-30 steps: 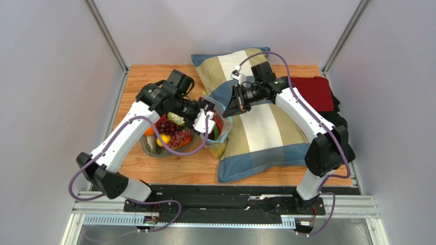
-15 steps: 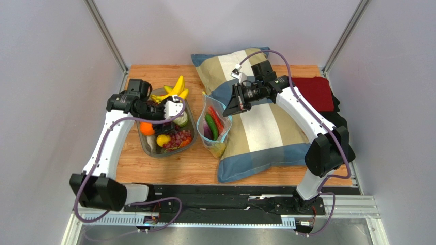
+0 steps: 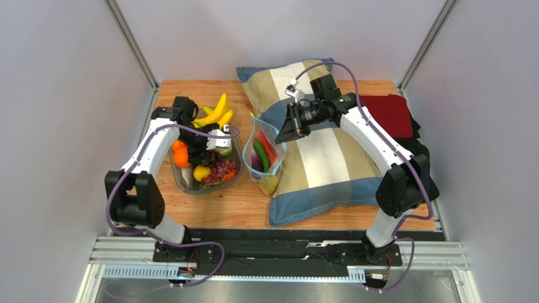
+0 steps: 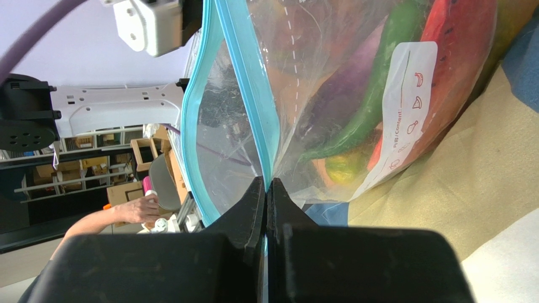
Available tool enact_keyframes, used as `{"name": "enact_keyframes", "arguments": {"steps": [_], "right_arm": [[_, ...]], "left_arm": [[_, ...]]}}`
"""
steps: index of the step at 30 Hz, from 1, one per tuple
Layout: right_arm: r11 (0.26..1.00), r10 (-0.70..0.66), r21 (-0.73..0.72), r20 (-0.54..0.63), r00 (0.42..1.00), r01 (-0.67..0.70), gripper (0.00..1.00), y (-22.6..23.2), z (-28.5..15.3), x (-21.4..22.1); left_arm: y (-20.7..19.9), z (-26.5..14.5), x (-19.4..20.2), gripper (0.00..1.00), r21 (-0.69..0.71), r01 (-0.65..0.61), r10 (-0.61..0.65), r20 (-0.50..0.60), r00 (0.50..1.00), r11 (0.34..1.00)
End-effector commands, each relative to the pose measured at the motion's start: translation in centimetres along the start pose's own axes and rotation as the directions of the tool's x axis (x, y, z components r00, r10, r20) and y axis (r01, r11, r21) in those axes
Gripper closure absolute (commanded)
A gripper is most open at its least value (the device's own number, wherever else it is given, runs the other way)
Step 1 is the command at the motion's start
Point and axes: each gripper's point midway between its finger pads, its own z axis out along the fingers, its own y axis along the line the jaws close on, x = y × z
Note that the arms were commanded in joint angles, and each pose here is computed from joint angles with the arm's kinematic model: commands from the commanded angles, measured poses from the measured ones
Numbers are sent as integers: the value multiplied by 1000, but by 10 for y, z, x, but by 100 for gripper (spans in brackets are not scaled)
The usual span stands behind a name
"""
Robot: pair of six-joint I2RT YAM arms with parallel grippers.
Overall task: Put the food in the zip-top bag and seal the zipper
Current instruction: Pick up the fake fruit from the bin.
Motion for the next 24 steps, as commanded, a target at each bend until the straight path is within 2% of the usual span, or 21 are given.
{"name": "enact_keyframes", "arguments": {"steps": [1,4,9,12,13,15,16,18,19,22,24], "right_arm": [[999,-52,-7,25,998,52,100,9,-2,-12],[999,-52,-9,25,998,52,100,9,-2,-12],[999,-53,-3,27,998,53,100,8,-2,-12],[999,-53,-2,26,998,53,100,8,-2,-12],[999,-53,-2,27,998,53,100,7,-2,-12],[999,-51,-2,24,998,51,100,6,-1,-11],[999,-49,-3,21,999,49,100,7,0,-10],[999,-47,-2,22,999,47,100,5,-1,-11],[999,-49,-2,23,999,49,100,6,-1,-10],[999,-49,-2,23,999,49,100,6,-1,-11],[999,-47,-2,21,999,47,100,5,-1,-11]], "left_arm": [[9,12,20,12,24,-68,69,-71,995,997],[7,21,30,13,59,-70,75,-94,993,996],[3,32,47,24,102,-75,90,-150,985,992],[-1,33,47,36,120,-83,101,-153,983,989],[-2,33,46,47,123,-89,107,-152,983,988],[-5,28,39,61,125,-99,115,-133,984,987],[-5,25,35,72,122,-101,117,-124,985,987],[-9,13,21,81,119,-99,109,-85,990,988],[-10,8,15,91,112,-86,94,-72,993,990],[-11,-11,-5,100,79,-74,76,-25,997,994],[-11,-25,-16,100,49,-84,85,-4,996,995]]}}
